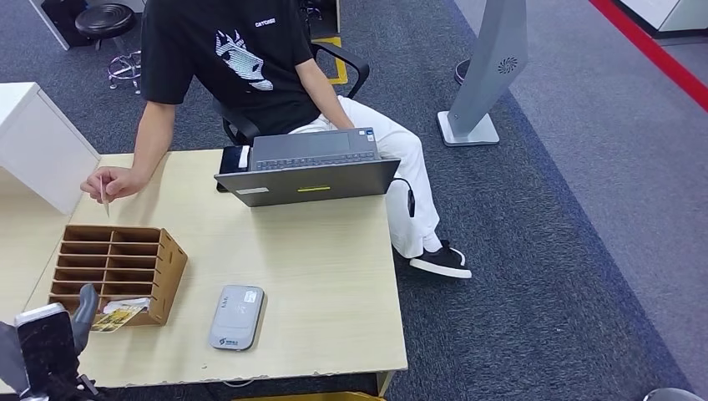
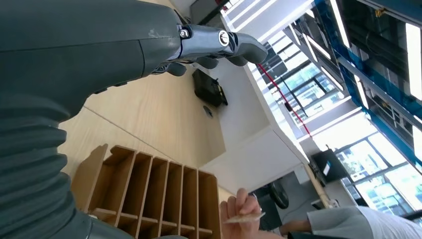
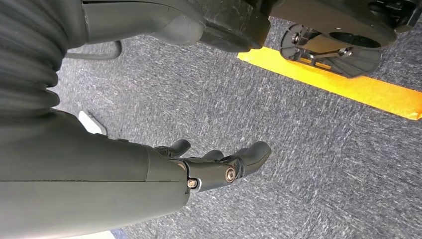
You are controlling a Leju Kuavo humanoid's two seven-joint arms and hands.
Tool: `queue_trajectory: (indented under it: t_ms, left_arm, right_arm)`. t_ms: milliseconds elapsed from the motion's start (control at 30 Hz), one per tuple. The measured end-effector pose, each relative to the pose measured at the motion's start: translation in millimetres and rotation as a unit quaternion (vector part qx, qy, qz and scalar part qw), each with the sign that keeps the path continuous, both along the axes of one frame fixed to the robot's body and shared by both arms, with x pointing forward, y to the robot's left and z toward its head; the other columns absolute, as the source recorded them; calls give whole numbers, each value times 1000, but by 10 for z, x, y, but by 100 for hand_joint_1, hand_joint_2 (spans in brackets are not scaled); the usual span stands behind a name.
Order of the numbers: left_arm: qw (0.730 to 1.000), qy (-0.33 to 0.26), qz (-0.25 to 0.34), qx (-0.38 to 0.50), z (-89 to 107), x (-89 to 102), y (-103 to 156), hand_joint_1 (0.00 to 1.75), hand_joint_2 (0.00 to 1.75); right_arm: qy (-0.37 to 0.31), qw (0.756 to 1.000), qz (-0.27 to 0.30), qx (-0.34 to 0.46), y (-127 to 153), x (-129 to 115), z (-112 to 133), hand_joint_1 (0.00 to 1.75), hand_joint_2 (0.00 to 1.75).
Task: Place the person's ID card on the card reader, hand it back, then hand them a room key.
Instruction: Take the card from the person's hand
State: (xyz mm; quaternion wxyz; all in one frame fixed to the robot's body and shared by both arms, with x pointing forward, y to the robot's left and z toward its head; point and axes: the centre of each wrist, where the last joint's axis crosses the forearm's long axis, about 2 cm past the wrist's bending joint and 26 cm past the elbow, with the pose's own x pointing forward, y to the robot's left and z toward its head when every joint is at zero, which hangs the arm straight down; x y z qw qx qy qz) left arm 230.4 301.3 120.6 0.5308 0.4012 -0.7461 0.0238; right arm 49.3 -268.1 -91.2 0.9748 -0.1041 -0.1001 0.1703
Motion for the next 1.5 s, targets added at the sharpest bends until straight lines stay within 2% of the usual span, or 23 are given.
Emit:
queue_trajectory:
  t_ms: [167,400,467,600,833,1233,1500]
  left_arm:
    - [999,5,-37,7,15,28,-44,0,175]
    - [998,14,-56,21,19,36,-54,0,175]
    - [995,43,-75,41,19,42,-52,0,175]
    - [975,136,-150,94,-13,37,-23,0,175]
    - [940,210,-240,125,-62,-34,108,0,175]
    - [920,239,-253,178,-31,-71,257,0,175]
    - [907,252,-272,202,67,-160,430,0,175]
  right_arm:
    - [-1,1000,-4,4,9,0,-1,0,175]
    - [-2,1000,-7,8,22,-1,-3,0,175]
    - [-3,1000,-7,9,24,-1,-3,0,175]
    - [-4,1000,-5,10,22,-5,-9,0,175]
    - [-2,1000,0,15,13,7,-30,0,175]
    - [4,1000,-1,18,-12,17,-49,0,175]
    - [8,1000,-8,18,-33,-2,-57,0,175]
